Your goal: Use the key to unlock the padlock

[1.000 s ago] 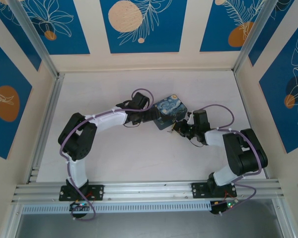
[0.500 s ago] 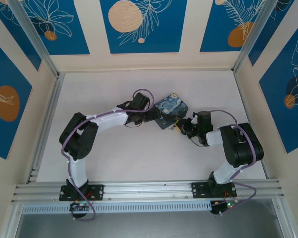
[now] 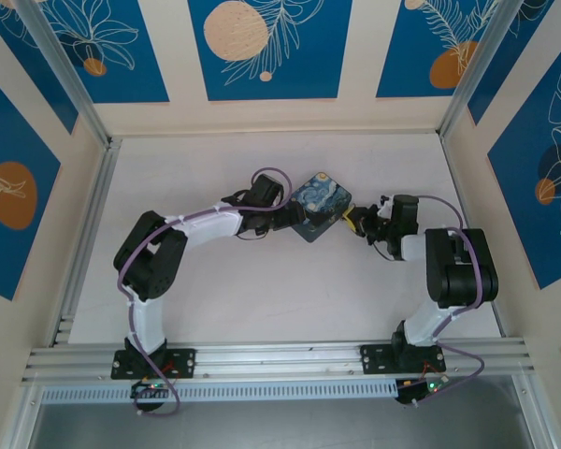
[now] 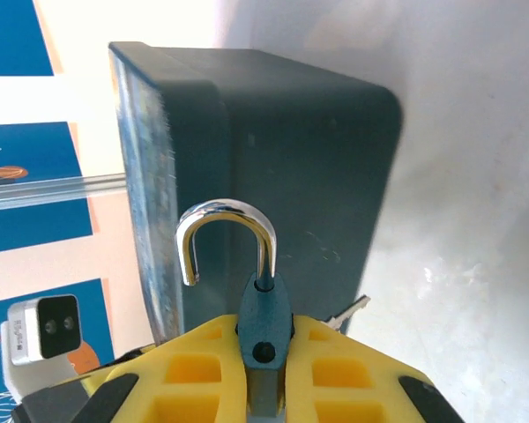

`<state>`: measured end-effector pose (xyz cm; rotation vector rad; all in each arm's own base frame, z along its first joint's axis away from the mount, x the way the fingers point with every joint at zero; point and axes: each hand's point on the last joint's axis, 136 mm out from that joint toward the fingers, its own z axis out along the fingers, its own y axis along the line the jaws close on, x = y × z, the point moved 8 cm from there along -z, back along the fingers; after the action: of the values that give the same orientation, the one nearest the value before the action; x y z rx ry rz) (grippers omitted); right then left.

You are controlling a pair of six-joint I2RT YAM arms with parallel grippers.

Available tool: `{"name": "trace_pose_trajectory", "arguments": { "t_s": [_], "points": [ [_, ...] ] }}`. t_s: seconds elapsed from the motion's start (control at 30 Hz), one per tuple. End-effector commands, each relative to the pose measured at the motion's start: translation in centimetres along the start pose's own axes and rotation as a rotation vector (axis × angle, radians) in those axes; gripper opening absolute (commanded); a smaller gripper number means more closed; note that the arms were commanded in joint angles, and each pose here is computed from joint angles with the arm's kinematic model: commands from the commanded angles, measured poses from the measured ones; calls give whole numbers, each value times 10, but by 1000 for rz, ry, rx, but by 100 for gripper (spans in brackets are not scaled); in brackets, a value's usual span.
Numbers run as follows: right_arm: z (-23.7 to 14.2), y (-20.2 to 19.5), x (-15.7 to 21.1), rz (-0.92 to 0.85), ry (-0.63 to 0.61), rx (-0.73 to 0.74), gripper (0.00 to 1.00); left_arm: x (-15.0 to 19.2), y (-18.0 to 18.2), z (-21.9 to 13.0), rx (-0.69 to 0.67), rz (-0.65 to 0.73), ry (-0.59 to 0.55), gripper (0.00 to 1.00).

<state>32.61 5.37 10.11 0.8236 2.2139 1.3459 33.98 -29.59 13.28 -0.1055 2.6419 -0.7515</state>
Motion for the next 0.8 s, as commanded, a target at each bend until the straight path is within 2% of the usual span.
{"name": "trace_pose_trajectory", "arguments": {
  "t_s": [0.0,0.23,0.47,0.63,0.77],
  "points": [
    [-9,-10,19,11,64,24,0,48,49,26,-245,-14,214,92],
    [-27,-13,47,-16,107,70,0,26,39,19,-214,-4,170,97],
    [-33,-2,102,-131,208,159,0,-3,24,-11,-184,24,104,100],
    [-20,10,149,-225,284,199,0,-18,24,-39,-157,8,50,100],
    [6,29,181,-318,345,208,0,-29,32,-66,-155,-10,-4,100]
  ]
}}
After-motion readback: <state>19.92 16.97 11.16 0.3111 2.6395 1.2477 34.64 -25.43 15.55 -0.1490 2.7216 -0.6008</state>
